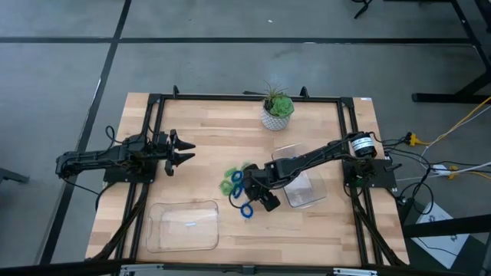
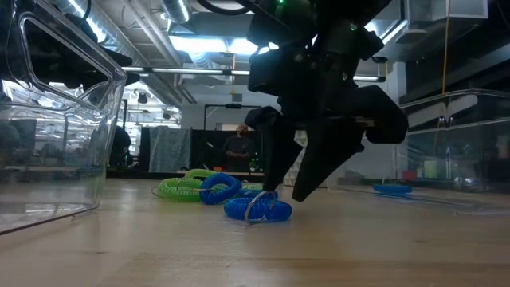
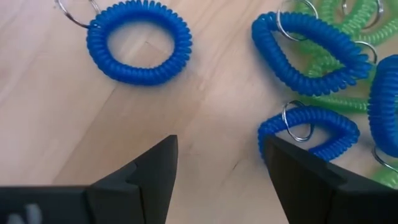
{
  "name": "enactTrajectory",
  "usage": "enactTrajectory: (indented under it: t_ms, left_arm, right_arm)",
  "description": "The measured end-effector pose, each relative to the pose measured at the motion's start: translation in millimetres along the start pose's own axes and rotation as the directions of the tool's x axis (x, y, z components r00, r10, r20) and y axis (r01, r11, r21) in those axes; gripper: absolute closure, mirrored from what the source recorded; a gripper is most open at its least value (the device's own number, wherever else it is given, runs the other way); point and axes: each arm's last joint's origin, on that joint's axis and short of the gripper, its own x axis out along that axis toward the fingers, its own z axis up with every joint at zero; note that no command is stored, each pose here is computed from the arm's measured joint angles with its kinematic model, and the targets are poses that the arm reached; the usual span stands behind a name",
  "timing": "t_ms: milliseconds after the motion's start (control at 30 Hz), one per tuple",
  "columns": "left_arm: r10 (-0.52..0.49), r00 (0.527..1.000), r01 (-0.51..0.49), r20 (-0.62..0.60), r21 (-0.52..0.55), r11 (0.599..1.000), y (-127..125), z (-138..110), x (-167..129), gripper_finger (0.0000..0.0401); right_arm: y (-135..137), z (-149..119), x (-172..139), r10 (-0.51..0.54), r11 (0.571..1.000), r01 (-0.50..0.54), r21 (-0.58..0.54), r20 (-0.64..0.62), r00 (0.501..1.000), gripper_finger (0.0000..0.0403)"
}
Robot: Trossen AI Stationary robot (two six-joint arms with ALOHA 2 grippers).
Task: Sort spring keychains
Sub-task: Put the blue spring keychain into the right transparent bin
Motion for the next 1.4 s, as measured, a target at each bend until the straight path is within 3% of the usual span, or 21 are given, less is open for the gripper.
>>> enactTrajectory:
  t_ms: [533,900,1167,1400]
  left_arm:
    - [0.0,1.0,0.0,0.0,0.0,1.0,0,0,0,0.0223]
    - [-0.001,1.0,0.001,0.001,0.0,1.0,0,0,0,0.0223]
    - [0.0,1.0,0.0,0.001,0.0,1.0,0,0,0,0.0223]
    - [0.0,1.0,0.0,0.0,0.0,1.0,0,0,0,0.0223]
  right_arm:
    - [-14,21,-12,-0.05,0.999,0.049,0.015,0.111,0.993,0.0167]
    - [-20,2,10,0.001,0.999,0.0,0.053,-0.018,1.0,0.0167]
    - [-19,-1,17,0.017,0.998,-0.015,0.056,-0.043,0.999,0.0168]
    - [-18,-4,18,0.031,0.998,-0.026,0.06,-0.075,0.997,0.0217]
